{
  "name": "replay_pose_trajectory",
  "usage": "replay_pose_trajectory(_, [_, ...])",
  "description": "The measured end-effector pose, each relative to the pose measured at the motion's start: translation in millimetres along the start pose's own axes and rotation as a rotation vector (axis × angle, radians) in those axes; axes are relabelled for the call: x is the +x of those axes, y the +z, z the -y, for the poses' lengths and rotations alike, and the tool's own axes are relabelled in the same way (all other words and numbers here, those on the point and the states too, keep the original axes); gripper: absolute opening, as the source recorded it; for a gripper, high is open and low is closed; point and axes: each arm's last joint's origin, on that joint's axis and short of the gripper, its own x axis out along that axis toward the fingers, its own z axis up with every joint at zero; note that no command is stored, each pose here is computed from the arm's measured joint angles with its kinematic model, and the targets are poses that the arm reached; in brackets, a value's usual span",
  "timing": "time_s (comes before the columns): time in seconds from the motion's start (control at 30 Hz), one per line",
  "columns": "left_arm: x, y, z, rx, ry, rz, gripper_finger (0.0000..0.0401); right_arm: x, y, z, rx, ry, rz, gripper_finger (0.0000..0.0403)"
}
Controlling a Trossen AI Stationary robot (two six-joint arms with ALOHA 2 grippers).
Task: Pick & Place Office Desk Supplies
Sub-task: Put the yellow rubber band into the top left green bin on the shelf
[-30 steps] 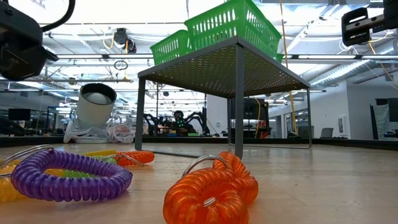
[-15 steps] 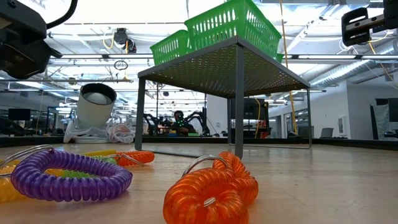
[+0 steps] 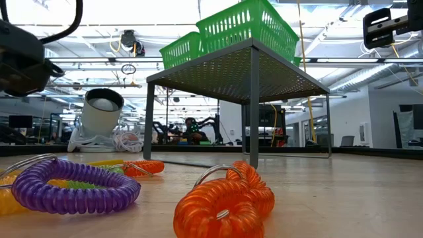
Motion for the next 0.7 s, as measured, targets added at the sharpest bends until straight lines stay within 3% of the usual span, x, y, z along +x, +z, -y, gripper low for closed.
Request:
replay_pose_trajectory(0.2, [0,0,-1,0.017,0.007,0.002,0.0095,0,0,0,0.0,0.0,0.0,0.0018])
replay_pose_trajectory(0.4, [-5,5,-1,0.067,0.0,0.013,0.0011,0,0,0,0.0,0.0,0.001,0.002])
replay_pose_trajectory(0.7, [-41,23,-4,0.124,-0.126,0.261,0.0008,0,0,0,0.0,0.0,0.001,0.002])
